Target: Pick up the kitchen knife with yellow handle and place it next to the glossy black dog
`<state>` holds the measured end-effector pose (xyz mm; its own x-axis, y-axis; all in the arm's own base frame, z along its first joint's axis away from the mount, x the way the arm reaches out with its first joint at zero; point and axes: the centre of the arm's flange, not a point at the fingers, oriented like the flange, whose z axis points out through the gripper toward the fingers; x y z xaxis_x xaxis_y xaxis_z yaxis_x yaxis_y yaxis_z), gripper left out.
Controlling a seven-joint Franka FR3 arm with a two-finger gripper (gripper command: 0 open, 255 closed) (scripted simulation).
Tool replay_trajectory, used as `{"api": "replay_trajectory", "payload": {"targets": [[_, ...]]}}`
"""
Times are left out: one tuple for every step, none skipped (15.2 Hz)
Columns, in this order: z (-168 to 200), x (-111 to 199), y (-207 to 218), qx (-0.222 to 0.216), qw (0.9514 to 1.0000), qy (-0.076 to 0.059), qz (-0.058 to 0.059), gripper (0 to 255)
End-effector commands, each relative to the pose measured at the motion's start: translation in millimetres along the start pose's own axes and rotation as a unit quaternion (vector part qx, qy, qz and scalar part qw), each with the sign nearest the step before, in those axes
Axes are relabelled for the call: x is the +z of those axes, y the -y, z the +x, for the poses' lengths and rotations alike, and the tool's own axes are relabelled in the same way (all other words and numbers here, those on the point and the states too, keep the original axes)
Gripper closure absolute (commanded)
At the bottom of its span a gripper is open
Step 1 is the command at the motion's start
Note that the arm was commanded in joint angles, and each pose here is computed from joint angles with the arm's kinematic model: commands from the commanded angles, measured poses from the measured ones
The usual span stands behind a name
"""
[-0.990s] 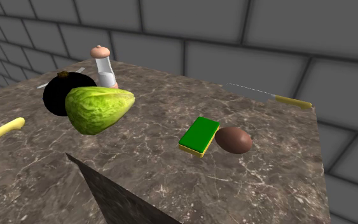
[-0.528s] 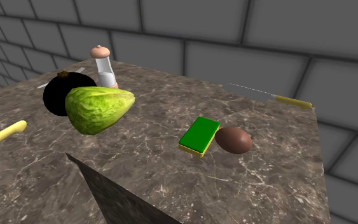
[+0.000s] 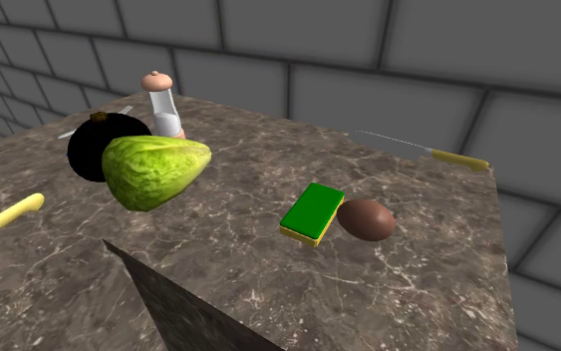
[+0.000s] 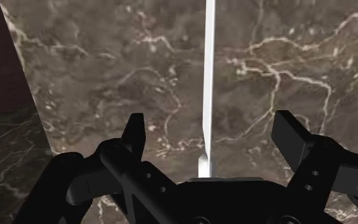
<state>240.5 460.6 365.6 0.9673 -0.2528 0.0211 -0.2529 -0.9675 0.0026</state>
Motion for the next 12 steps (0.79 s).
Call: {"api": "replay_trajectory", "payload": {"targets": [[0.0, -13.2, 0.0, 0.0, 1.0, 0.0, 0.0, 0], [0.0, -26.4, 0.0, 0.0, 1.0, 0.0, 0.0, 0], [0.0, -39.6, 0.0, 0.0, 1.0, 0.0, 0.0, 0], [0.0, -50.0, 0.0, 0.0, 1.0, 0.0, 0.0, 0], [0.0, -50.0, 0.0, 0.0, 1.0, 0.0, 0.0, 0], [0.0, -50.0, 0.0, 0.0, 1.0, 0.0, 0.0, 0], [0.0, -50.0, 0.0, 0.0, 1.0, 0.0, 0.0, 0], [0.0, -50.0, 0.0, 0.0, 1.0, 0.0, 0.0, 0], [0.0, -50.0, 0.0, 0.0, 1.0, 0.0, 0.0, 0], [0.0, -50.0, 0.0, 0.0, 1.0, 0.0, 0.0, 0], [0.0, -50.0, 0.0, 0.0, 1.0, 0.0, 0.0, 0], [0.0, -50.0, 0.0, 0.0, 1.0, 0.0, 0.0, 0]]}}
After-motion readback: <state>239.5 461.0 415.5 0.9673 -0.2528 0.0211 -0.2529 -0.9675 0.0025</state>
